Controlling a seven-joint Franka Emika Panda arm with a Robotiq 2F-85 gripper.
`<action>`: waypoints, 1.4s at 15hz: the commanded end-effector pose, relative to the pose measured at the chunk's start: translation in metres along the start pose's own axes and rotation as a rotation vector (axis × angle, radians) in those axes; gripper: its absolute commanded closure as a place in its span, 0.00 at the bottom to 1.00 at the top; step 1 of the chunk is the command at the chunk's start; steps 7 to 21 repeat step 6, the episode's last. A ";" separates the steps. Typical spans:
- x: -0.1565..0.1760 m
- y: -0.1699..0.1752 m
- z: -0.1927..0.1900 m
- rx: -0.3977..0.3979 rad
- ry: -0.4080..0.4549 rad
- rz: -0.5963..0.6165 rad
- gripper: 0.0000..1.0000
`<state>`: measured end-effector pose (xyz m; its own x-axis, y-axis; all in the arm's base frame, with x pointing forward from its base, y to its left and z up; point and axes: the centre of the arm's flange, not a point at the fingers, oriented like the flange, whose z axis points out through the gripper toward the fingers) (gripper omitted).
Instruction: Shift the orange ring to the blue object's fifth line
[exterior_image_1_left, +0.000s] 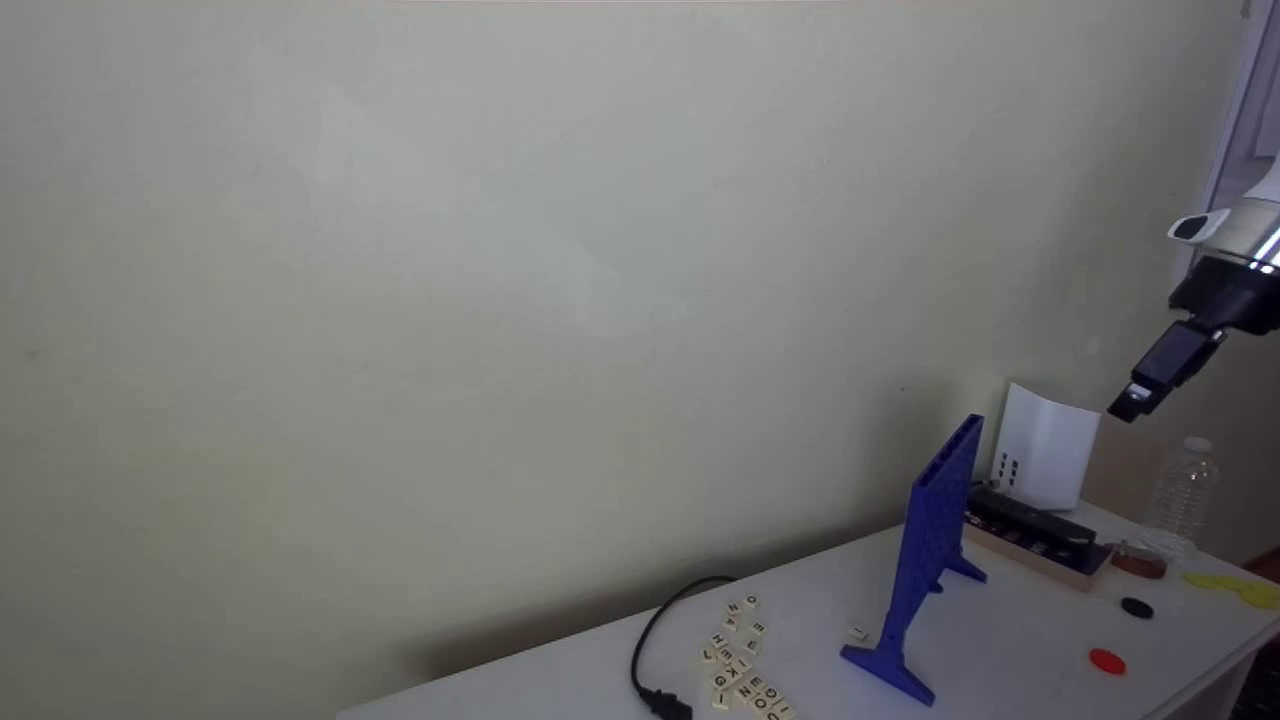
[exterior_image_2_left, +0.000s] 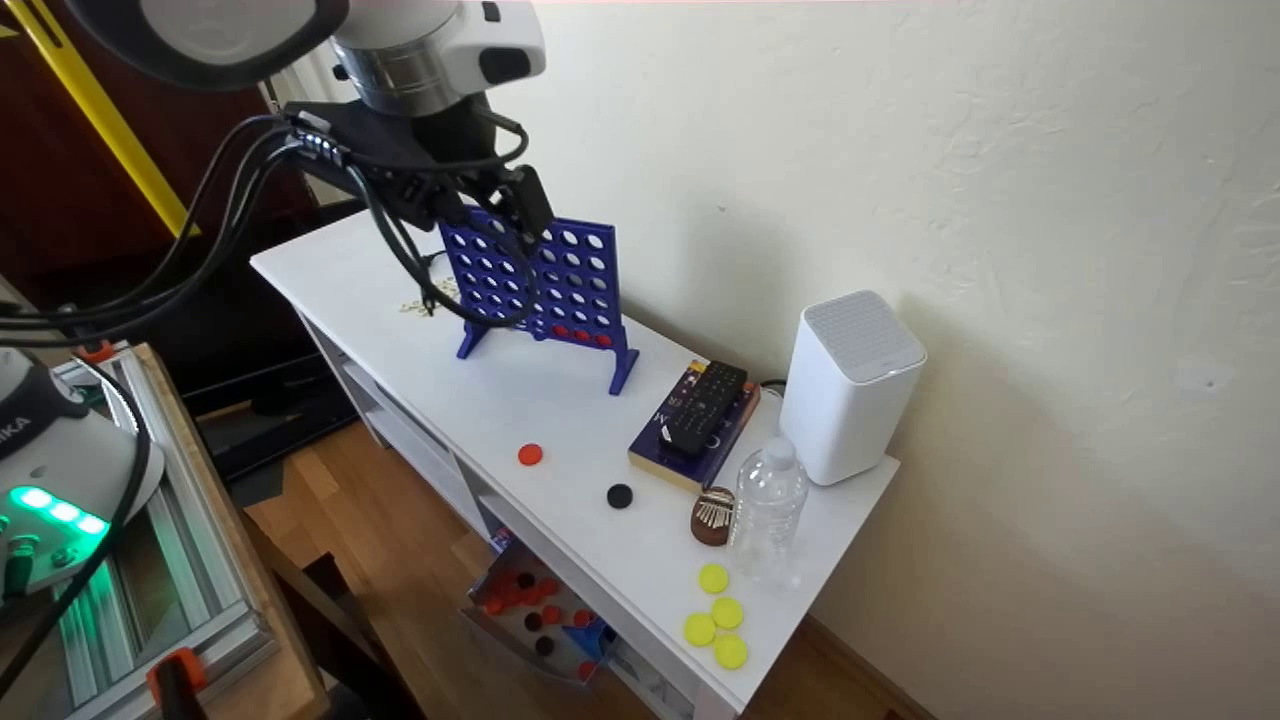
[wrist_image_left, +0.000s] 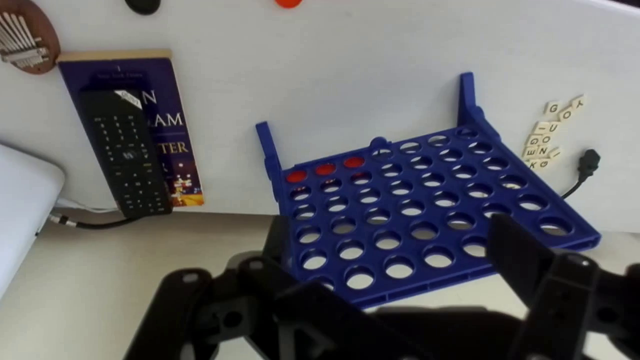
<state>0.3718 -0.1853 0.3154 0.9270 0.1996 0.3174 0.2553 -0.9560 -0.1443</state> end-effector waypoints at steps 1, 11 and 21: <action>-0.013 0.000 0.005 0.020 -0.088 0.008 0.00; -0.016 0.000 0.012 0.042 -0.077 0.018 0.00; -0.016 0.000 0.012 0.042 -0.077 0.018 0.00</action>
